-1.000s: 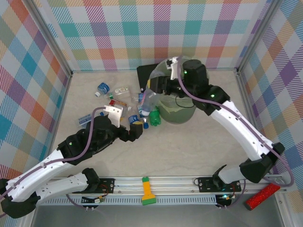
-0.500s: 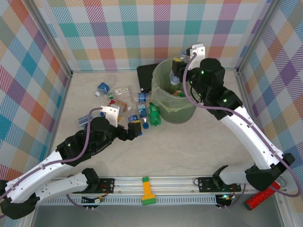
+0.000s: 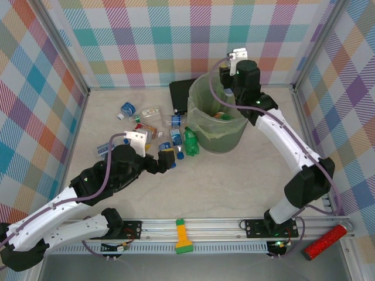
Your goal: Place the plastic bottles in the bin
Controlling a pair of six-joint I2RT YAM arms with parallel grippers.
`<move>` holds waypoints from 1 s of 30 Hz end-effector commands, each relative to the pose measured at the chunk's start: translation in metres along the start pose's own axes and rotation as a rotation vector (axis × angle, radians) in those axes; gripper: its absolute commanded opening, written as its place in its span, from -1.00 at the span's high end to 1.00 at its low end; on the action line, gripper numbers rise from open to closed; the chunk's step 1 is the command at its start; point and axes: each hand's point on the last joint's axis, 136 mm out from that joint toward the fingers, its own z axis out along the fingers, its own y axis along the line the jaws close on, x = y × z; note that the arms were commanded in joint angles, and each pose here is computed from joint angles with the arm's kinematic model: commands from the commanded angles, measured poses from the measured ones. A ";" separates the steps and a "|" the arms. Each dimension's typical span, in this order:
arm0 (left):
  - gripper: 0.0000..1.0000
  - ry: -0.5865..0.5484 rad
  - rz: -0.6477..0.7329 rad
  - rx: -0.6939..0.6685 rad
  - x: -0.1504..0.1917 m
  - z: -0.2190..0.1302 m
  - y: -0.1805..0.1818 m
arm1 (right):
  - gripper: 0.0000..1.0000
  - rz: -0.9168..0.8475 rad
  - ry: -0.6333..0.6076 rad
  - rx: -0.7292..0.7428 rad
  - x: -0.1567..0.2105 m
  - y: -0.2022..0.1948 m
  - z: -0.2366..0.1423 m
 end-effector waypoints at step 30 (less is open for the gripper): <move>-0.99 0.002 -0.004 -0.078 0.009 -0.002 0.018 | -0.98 0.050 -0.018 -0.049 -0.015 0.004 -0.003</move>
